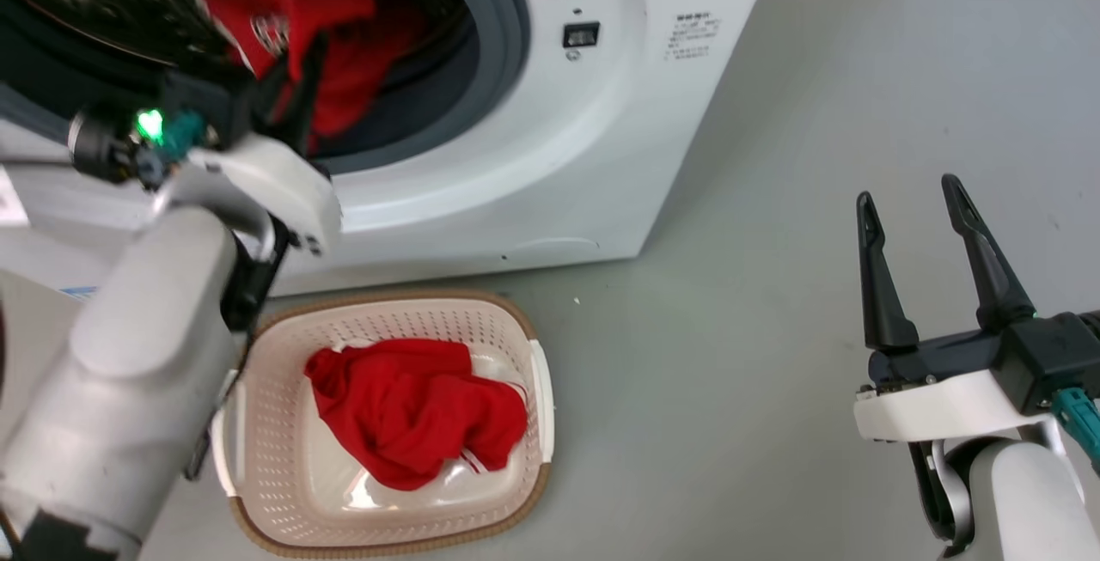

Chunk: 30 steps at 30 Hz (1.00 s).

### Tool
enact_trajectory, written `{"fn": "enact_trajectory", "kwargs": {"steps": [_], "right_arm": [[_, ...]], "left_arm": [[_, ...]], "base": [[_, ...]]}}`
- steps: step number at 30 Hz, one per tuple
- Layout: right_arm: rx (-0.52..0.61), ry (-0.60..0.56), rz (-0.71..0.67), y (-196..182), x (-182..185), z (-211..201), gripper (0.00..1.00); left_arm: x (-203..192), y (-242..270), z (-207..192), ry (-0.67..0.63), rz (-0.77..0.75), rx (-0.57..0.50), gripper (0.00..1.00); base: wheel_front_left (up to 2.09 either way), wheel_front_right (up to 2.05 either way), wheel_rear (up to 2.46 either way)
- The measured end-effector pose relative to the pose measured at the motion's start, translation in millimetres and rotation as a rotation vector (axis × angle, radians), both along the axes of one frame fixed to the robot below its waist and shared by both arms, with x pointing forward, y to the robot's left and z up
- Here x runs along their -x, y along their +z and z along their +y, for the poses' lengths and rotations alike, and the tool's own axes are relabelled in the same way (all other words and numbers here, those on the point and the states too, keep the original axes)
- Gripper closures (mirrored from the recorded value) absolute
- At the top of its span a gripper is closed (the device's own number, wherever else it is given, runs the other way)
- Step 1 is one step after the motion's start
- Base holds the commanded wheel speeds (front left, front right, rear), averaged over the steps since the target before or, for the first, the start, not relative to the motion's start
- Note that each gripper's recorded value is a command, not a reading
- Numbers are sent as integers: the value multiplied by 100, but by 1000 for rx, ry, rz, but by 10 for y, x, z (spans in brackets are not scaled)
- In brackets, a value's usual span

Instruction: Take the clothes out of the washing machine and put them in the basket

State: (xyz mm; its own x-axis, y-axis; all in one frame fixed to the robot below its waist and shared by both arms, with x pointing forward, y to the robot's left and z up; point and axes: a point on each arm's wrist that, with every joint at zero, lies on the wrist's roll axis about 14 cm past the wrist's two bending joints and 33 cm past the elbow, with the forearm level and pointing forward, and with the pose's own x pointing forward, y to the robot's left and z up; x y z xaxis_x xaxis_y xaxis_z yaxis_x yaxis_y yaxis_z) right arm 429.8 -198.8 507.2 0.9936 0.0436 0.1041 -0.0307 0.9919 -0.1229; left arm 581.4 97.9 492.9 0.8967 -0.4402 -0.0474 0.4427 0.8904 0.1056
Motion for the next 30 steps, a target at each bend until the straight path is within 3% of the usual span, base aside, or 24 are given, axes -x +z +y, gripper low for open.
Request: {"fn": "enact_trajectory", "kwargs": {"steps": [14,20,30], "right_arm": [[-18,28,-67,263,129,115,0],[-21,34,-81,316,177,136,0],[-18,9,-53,221,190,48,0]], "left_arm": [[816,299,90,-14,-46,31,100],[1113,126,113,-16,66,2,100],[1490,-625,-17,-79,370,-69,100]], "base": [[0,0,0],[0,0,0],[0,0,0]]}}
